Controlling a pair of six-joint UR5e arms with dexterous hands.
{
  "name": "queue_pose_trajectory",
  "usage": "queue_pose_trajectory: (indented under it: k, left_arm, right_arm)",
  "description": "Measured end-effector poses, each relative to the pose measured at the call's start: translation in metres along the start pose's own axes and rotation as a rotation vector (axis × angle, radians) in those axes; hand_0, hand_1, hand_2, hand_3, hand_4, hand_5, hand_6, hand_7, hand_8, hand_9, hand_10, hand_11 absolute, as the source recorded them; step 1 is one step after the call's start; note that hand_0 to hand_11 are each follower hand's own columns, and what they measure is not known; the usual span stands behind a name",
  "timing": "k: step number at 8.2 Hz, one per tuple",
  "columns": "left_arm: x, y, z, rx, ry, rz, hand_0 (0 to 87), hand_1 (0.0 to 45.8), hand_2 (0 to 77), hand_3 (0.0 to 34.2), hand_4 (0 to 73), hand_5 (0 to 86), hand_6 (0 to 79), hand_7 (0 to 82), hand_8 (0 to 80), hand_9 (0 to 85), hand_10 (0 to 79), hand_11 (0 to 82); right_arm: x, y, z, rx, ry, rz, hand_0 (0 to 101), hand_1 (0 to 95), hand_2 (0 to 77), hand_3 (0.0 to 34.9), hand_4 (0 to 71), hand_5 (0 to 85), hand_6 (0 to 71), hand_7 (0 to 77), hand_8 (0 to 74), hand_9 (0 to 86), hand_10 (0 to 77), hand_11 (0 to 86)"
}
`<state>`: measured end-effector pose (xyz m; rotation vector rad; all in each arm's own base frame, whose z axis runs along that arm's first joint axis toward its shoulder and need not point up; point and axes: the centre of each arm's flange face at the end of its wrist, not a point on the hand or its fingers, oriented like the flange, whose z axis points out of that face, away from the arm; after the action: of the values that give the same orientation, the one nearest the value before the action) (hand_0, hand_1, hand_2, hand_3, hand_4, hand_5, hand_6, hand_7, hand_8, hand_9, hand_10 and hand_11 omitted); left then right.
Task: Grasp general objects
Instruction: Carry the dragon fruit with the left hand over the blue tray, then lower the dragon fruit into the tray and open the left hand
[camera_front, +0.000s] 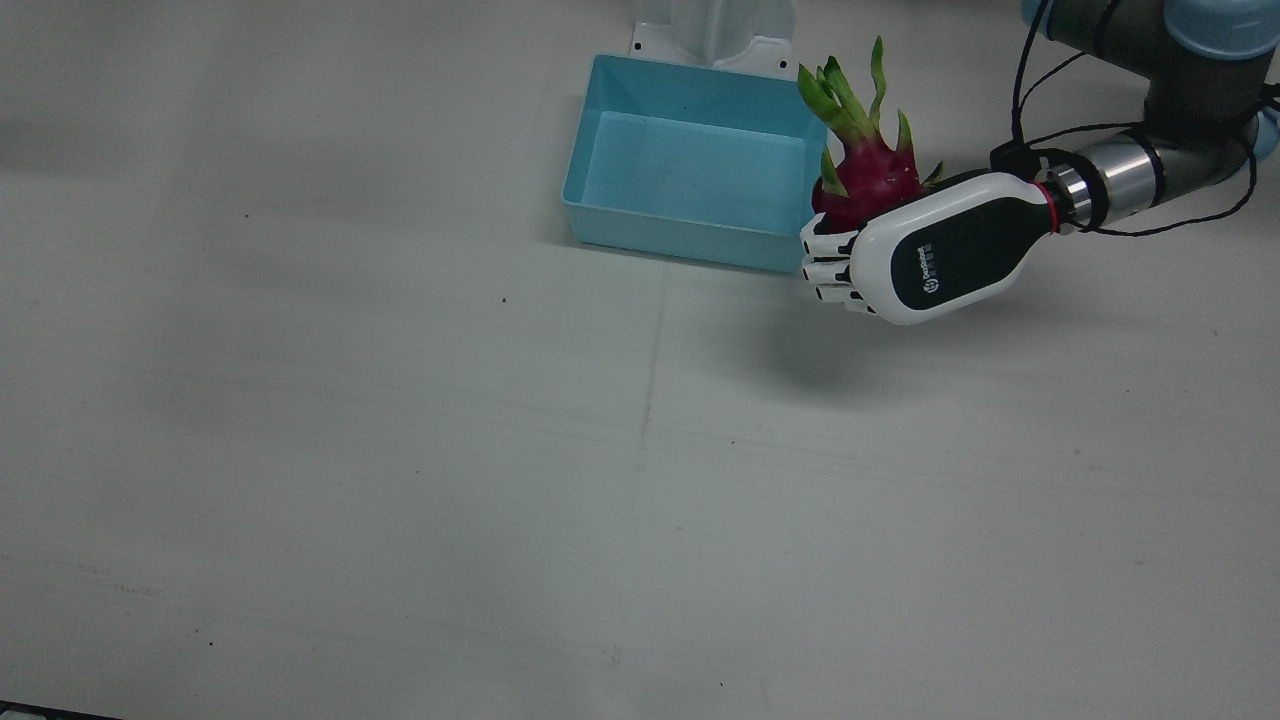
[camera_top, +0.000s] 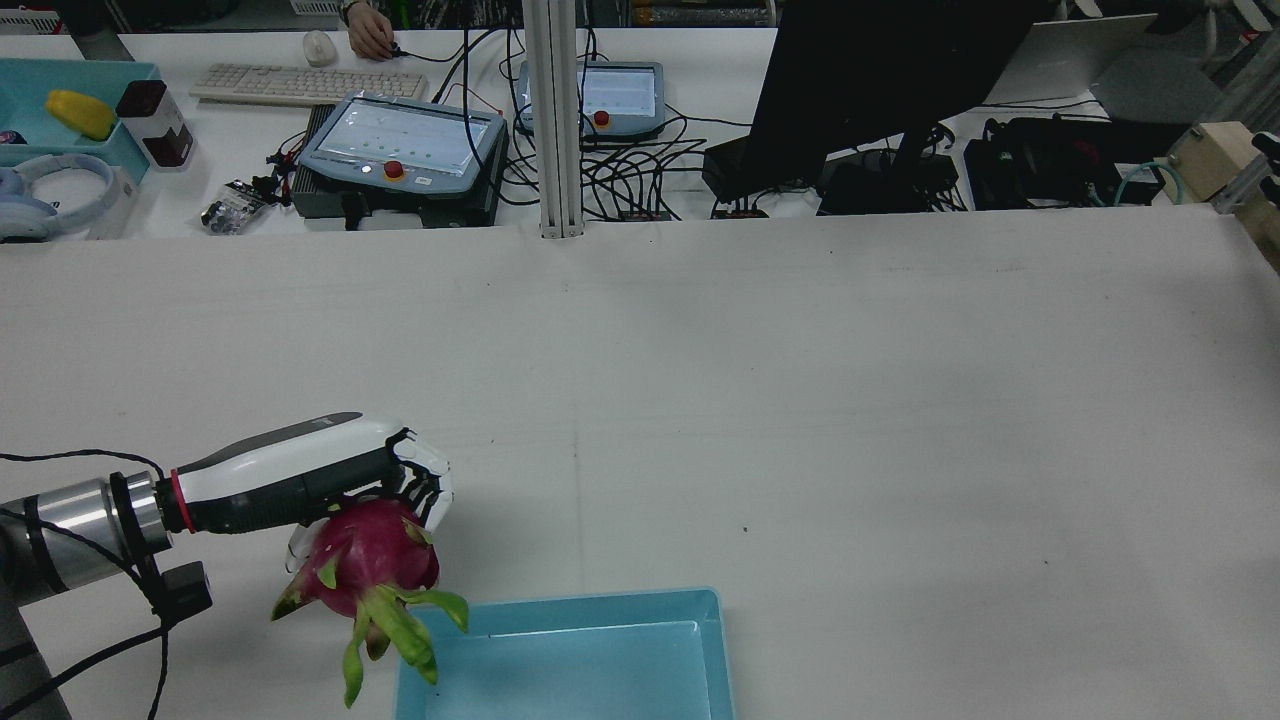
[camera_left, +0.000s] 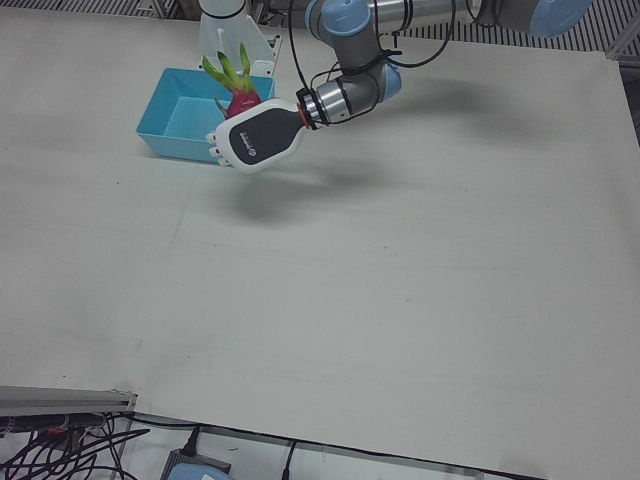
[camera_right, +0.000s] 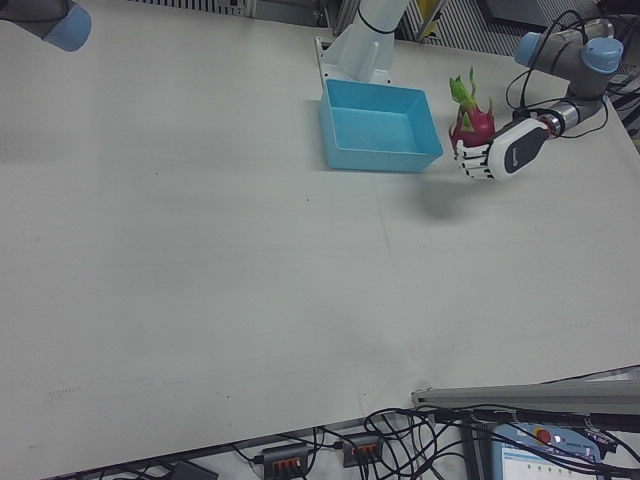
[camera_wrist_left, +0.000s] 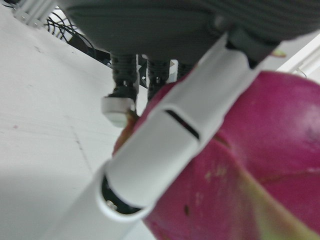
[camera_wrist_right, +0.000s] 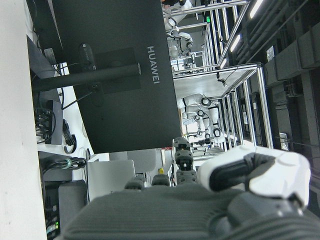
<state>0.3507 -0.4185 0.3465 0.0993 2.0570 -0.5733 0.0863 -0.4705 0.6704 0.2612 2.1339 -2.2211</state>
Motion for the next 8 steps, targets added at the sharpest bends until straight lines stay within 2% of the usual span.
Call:
queue_pose_trajectory:
  k: [1, 2, 3, 4, 5, 7, 8]
  left_arm:
    - [0.015, 0.036, 0.04, -0.037, 0.01, -0.03, 79.7, 0.0, 14.7, 0.0, 38.7, 53.5, 52.9, 58.9, 50.2, 61.6, 62.2, 69.8]
    - [0.031, 0.062, 0.067, -0.062, 0.015, -0.049, 79.7, 0.0, 14.7, 0.0, 38.7, 53.5, 52.9, 58.9, 50.2, 61.6, 58.4, 69.8]
    - [0.04, 0.083, 0.084, -0.085, 0.013, -0.065, 79.7, 0.0, 14.7, 0.0, 38.7, 53.5, 52.9, 58.9, 50.2, 61.6, 58.4, 69.8]
    - [0.038, 0.101, 0.096, -0.113, 0.014, -0.081, 79.8, 0.0, 14.7, 0.0, 38.7, 53.5, 52.9, 58.9, 50.7, 61.6, 55.1, 69.8]
    - [0.031, 0.118, 0.107, -0.15, 0.025, -0.11, 79.6, 0.0, 14.7, 0.0, 38.7, 53.5, 52.9, 58.9, 50.7, 61.6, 55.1, 69.8]
    - [0.017, 0.136, 0.124, -0.216, 0.079, -0.172, 79.7, 0.0, 15.3, 0.0, 38.7, 53.5, 52.9, 58.9, 50.7, 61.6, 53.5, 69.8]
    - [0.014, 0.141, 0.129, -0.238, 0.103, -0.186, 79.7, 0.0, 15.3, 0.0, 39.3, 53.5, 52.9, 58.9, 50.7, 61.1, 48.0, 69.8]
  right_arm:
    - [0.0, 0.0, 0.0, 0.0, 0.0, 0.0, 0, 38.7, 77.4, 0.0, 0.0, 0.5, 0.0, 0.0, 0.0, 1.1, 0.0, 0.5]
    - [0.0, 0.0, 0.0, -0.001, 0.0, 0.0, 0, 38.7, 77.4, 0.0, 0.0, 0.5, 0.0, 0.0, 0.0, 1.1, 0.0, 0.5]
    - [0.0, 0.0, 0.0, -0.001, 0.0, 0.0, 0, 38.7, 77.4, 0.0, 0.0, 0.5, 0.0, 0.0, 0.0, 1.1, 0.0, 0.5]
    - [0.0, 0.0, 0.0, 0.0, -0.001, 0.0, 0, 38.7, 77.4, 0.0, 0.0, 0.5, 0.0, 0.0, 0.0, 1.1, 0.0, 0.5]
    - [0.0, 0.0, 0.0, -0.001, -0.001, 0.0, 0, 38.7, 77.4, 0.0, 0.0, 0.5, 0.0, 0.0, 0.0, 1.1, 0.0, 0.5]
    - [0.0, 0.0, 0.0, -0.001, 0.0, 0.0, 0, 38.7, 77.4, 0.0, 0.0, 0.5, 0.0, 0.0, 0.0, 1.1, 0.0, 0.5]
    - [0.0, 0.0, 0.0, -0.001, 0.0, 0.0, 0, 38.7, 77.4, 0.0, 0.0, 0.5, 0.0, 0.0, 0.0, 1.1, 0.0, 0.5]
